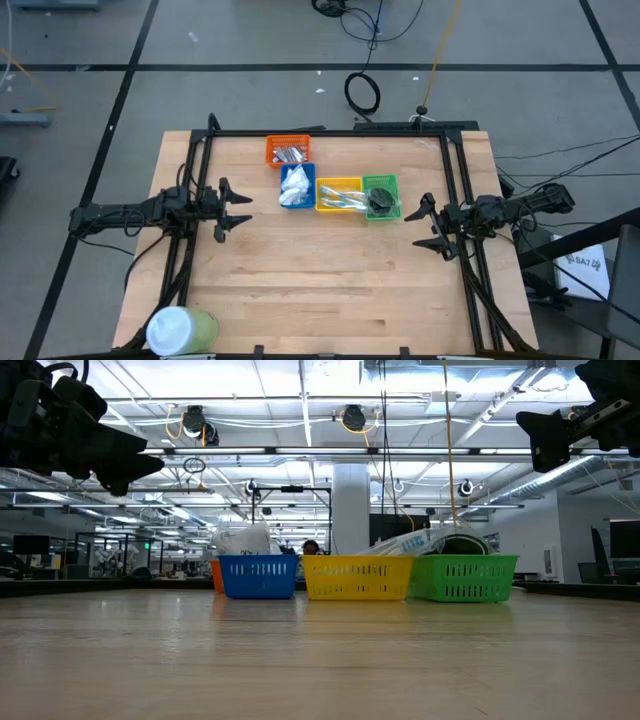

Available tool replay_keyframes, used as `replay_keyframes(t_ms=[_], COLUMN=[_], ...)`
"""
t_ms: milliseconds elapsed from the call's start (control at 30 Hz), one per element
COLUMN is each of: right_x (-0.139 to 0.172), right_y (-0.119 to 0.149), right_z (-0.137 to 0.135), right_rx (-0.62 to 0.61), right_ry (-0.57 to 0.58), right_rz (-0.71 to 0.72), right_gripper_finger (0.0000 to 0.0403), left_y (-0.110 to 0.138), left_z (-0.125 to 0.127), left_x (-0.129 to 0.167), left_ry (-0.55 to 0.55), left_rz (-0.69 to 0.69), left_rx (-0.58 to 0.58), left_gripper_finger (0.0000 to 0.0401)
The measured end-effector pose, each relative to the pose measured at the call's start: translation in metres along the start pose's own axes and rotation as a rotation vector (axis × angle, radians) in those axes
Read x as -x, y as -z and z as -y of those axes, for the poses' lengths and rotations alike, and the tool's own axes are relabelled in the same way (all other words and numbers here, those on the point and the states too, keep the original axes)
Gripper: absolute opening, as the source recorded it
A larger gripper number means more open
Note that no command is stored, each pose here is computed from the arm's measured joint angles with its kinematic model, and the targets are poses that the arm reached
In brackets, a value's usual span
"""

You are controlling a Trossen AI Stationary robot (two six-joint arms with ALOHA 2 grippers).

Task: Pick & Place Travel size toiletries
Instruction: Return to Home position

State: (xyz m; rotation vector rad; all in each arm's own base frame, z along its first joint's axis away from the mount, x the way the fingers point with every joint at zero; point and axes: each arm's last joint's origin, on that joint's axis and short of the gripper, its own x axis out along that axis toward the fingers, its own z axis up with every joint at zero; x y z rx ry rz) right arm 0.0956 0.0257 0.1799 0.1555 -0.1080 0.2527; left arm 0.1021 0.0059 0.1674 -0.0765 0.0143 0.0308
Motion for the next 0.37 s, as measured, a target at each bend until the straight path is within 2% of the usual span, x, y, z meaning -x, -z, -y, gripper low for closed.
replay_keyframes(t_ms=[367], right_x=[0.0000], right_y=[0.0000], right_z=[0.0000], right_rx=[0.000], right_ry=[0.000], right_rz=[0.000], right_gripper_finger=[0.0314], left_y=[0.0000], left_z=[0.0000], left_x=[0.0000], left_ry=[0.001], left_rz=[0.000], left_rx=[0.000], left_gripper_finger=[0.0239])
